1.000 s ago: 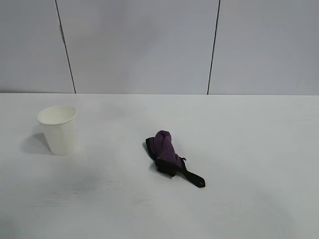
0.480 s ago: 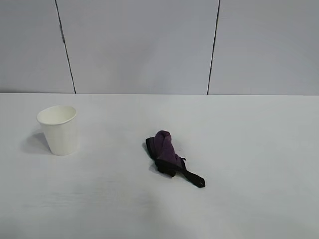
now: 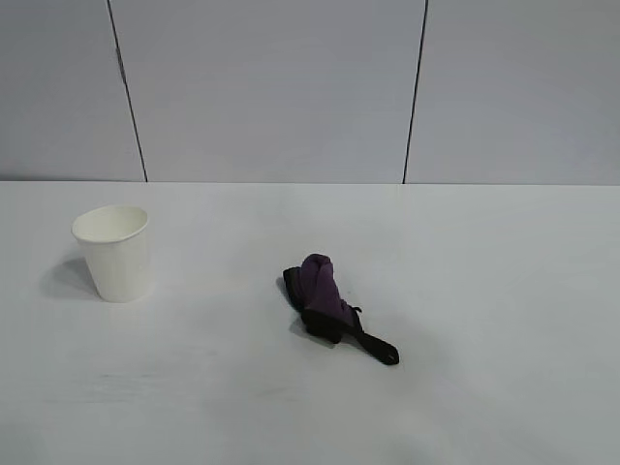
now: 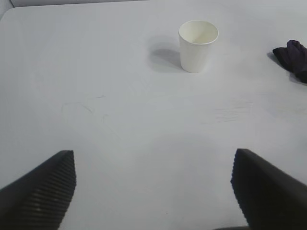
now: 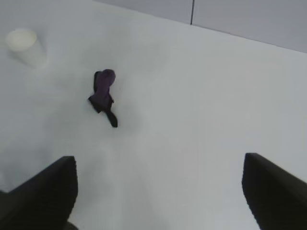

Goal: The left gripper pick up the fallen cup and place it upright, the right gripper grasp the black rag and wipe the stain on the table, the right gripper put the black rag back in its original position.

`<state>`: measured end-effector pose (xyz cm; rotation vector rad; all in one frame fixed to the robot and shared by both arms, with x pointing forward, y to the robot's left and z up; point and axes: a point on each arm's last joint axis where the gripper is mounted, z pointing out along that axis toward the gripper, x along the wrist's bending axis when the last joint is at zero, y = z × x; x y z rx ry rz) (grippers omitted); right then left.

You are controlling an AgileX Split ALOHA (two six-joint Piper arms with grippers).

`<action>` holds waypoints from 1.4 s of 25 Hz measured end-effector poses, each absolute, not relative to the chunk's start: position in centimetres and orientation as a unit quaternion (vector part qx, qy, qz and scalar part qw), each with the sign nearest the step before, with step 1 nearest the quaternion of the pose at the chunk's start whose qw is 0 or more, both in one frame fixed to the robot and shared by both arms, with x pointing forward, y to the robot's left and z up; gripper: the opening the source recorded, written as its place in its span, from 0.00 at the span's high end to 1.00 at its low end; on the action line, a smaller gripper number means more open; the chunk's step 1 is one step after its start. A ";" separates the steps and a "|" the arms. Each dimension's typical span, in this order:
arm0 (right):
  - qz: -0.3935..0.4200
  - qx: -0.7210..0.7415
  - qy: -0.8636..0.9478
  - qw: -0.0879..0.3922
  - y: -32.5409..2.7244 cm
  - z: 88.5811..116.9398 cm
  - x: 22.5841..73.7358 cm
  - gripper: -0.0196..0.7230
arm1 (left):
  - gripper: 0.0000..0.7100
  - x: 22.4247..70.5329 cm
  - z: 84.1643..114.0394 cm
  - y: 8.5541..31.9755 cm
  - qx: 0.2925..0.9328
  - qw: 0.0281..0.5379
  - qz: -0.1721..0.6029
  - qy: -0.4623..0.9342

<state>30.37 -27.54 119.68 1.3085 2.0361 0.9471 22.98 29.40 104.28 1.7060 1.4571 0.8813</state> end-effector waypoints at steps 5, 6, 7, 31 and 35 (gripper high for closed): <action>0.429 0.424 0.748 0.276 -28.5 118.4 26.7 0.11 | 0.11 23.0 104.3 29.4 0.661 0.357 0.341 0.565; 0.440 0.413 0.749 0.274 -28.7 118.0 25.9 0.11 | 0.11 23.0 104.3 29.4 0.661 0.357 0.341 0.565; 0.449 0.404 0.749 0.274 -28.9 117.7 25.2 0.11 | 0.11 23.0 104.3 29.4 0.661 0.357 0.341 0.565; 0.472 0.378 0.756 0.252 -29.5 105.9 22.7 0.11 | 0.11 23.0 104.3 29.4 0.661 0.357 0.341 0.565; 0.464 0.380 0.758 0.256 -29.5 105.4 23.0 0.11 | 0.11 23.0 104.3 29.4 0.661 0.357 0.341 0.565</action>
